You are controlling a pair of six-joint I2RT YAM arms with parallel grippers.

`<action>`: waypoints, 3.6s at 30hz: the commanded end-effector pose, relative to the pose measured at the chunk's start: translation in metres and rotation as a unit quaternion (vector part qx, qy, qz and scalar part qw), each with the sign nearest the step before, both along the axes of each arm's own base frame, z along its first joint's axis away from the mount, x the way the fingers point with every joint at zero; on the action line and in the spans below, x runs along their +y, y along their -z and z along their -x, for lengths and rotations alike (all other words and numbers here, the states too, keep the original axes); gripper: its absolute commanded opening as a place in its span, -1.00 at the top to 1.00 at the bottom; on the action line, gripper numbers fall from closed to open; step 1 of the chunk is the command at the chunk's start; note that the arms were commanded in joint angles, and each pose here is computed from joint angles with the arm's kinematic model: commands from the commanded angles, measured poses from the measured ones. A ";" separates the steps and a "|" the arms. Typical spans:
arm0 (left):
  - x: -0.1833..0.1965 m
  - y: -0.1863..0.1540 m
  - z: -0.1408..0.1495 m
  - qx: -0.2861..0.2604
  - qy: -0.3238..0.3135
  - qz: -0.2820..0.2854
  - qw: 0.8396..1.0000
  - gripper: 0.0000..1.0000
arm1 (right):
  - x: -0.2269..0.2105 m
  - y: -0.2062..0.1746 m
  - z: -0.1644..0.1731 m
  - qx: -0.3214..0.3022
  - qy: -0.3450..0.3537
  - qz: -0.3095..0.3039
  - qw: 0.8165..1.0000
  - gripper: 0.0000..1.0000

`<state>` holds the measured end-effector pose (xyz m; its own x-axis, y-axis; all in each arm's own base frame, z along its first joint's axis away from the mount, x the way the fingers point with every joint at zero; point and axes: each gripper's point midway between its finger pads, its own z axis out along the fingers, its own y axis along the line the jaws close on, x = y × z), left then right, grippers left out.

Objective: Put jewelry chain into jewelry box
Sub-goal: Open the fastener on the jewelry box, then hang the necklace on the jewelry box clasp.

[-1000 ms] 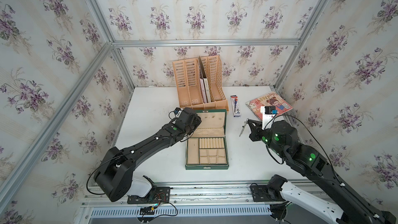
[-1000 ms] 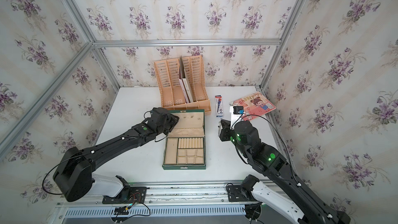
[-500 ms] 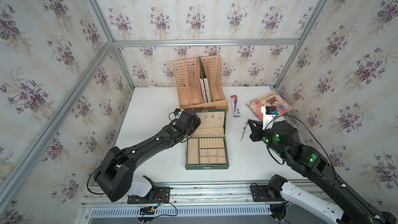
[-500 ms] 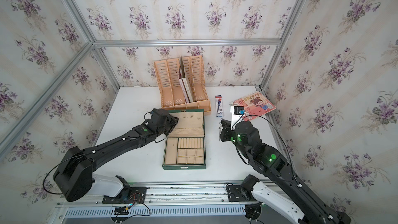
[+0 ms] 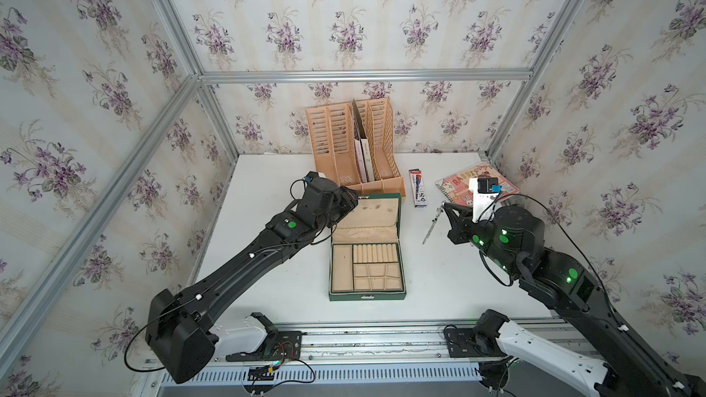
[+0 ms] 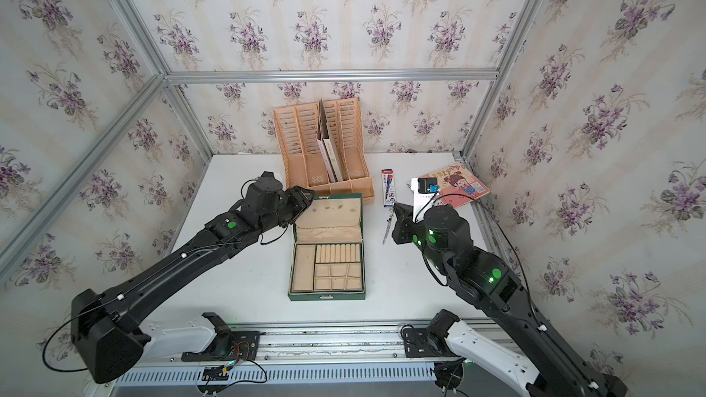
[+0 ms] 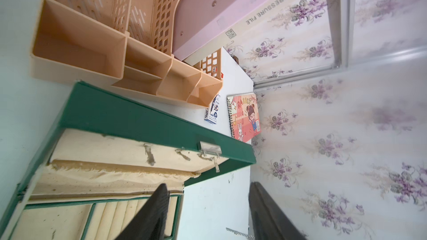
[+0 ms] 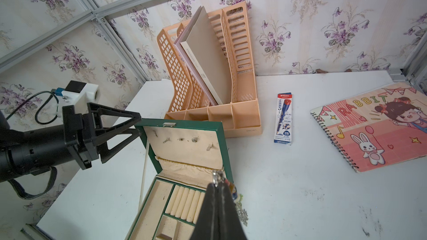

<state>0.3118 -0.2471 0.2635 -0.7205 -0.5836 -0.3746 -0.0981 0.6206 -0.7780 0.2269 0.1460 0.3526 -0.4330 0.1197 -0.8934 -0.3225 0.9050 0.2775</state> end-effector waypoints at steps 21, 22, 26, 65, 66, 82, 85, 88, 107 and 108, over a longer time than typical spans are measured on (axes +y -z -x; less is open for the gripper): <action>-0.015 -0.068 0.112 -0.565 0.240 -0.057 0.787 0.08 | 0.063 0.003 0.027 0.200 -0.134 0.166 0.956 1.00; -0.017 -0.068 0.115 -0.576 0.241 -0.051 0.780 0.09 | 0.065 0.002 0.028 0.203 -0.134 0.168 0.955 1.00; -0.031 -0.062 0.125 -0.600 0.256 -0.050 0.757 0.10 | 0.070 0.000 0.030 0.210 -0.138 0.176 0.952 1.00; -0.142 0.008 0.121 -0.618 0.390 -0.060 0.680 -0.03 | 0.069 -0.011 0.036 0.190 -0.147 0.168 0.956 1.00; -0.142 0.009 0.120 -0.618 0.387 -0.062 0.681 0.04 | 0.069 -0.011 0.036 0.190 -0.147 0.168 0.956 1.00; -0.146 0.014 0.119 -0.612 0.393 -0.056 0.684 0.20 | 0.067 -0.012 0.036 0.188 -0.146 0.167 0.957 1.00; -0.146 0.014 0.119 -0.611 0.394 -0.055 0.684 0.20 | 0.068 -0.012 0.036 0.189 -0.146 0.167 0.957 1.00; -0.147 0.016 0.119 -0.610 0.395 -0.056 0.684 0.40 | 0.068 -0.012 0.036 0.190 -0.147 0.167 0.956 1.00; -0.138 0.017 0.114 -0.603 0.378 -0.072 0.698 1.00 | 0.070 -0.019 0.035 0.173 -0.146 0.143 0.964 1.00; -0.134 0.017 0.113 -0.601 0.371 -0.082 0.703 1.00 | 0.073 -0.017 0.035 0.172 -0.148 0.139 0.964 1.00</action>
<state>0.1930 -0.3893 0.2384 0.0699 -0.0842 -0.9940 0.9818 0.1823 0.0536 0.1874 0.2110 0.3628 -0.7035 -0.3186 -0.6352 -0.5123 0.8469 0.1426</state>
